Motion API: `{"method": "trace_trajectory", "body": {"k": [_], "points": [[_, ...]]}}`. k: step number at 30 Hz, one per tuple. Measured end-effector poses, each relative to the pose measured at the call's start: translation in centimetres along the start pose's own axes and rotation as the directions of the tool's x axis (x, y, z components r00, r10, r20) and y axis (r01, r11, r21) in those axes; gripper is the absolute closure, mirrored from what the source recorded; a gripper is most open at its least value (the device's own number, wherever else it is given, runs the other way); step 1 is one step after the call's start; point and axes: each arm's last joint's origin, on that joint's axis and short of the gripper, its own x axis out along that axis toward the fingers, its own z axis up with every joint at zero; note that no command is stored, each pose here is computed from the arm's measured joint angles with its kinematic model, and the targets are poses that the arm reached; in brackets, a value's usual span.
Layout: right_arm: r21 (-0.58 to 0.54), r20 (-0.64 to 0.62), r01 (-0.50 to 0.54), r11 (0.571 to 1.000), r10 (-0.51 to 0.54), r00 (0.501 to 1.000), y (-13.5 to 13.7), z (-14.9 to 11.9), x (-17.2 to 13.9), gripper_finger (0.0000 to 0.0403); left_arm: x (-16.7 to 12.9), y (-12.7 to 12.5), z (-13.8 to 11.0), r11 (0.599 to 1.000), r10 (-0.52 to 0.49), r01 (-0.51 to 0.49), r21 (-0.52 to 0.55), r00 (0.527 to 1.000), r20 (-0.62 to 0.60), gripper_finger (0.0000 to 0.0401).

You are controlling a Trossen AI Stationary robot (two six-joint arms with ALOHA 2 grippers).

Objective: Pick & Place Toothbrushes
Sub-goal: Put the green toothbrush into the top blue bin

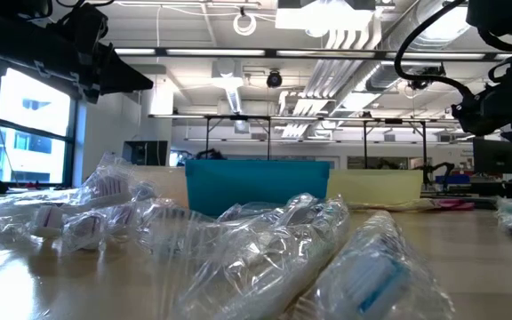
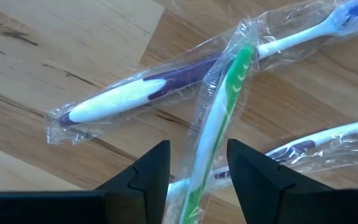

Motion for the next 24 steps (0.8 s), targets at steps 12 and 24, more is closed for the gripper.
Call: {"method": "trace_trajectory", "body": {"k": [12,24], "points": [[0.0,0.028,0.016,1.0,-0.016,0.999,-0.2,0.1,0.0,0.0251,0.0,0.0,0.0,1.0,-0.005,0.005,0.0,1.0,-0.001,0.0401],[-0.008,0.005,0.071,0.997,-0.071,0.997,0.1,0.0,1.2,0.0251,0.0,0.0,-0.1,1.0,-0.002,0.002,0.005,1.0,-0.011,0.0401]]}}
